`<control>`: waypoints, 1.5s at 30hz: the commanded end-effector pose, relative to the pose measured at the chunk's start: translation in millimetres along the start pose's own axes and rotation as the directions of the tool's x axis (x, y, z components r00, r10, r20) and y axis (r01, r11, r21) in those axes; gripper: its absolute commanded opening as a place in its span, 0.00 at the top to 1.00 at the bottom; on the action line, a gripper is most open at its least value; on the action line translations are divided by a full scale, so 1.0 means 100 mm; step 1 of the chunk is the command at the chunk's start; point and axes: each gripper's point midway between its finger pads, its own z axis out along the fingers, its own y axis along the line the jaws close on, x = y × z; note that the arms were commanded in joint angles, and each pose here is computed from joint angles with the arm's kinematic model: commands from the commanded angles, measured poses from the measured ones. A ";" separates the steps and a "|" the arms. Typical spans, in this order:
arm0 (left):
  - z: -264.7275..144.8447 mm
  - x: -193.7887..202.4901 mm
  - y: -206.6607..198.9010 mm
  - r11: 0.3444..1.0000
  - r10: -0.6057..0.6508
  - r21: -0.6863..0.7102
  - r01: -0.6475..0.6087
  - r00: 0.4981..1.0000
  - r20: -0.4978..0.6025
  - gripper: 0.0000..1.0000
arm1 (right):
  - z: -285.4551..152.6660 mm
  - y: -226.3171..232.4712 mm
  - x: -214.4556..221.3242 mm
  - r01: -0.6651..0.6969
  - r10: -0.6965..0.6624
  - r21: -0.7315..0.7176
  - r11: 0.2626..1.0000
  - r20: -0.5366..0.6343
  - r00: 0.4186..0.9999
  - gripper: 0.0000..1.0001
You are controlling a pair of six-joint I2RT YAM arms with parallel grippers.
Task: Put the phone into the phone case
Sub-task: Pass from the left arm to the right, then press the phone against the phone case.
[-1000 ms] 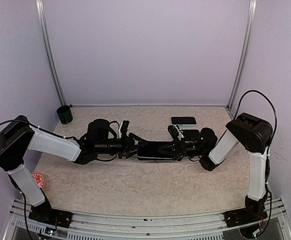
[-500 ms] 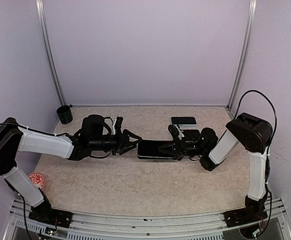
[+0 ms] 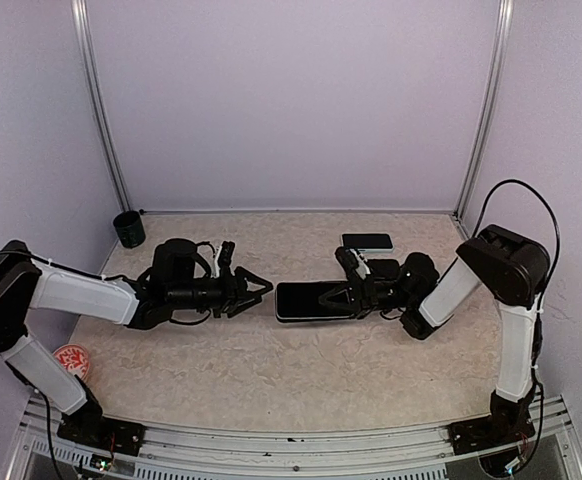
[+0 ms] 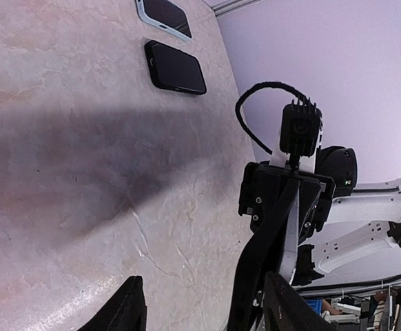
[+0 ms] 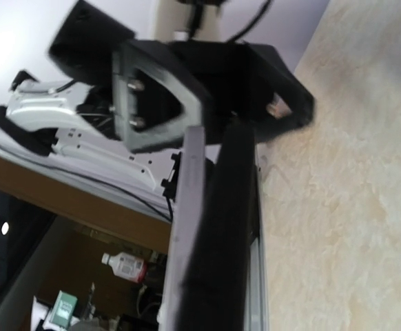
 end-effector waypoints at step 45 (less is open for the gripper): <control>0.03 0.47 -0.92 0.900 0.170 0.422 -0.106 0.979 -0.116 0.81 | -0.02 0.59 0.03 0.279 -0.289 -0.109 0.954 -0.087 0.953 0.83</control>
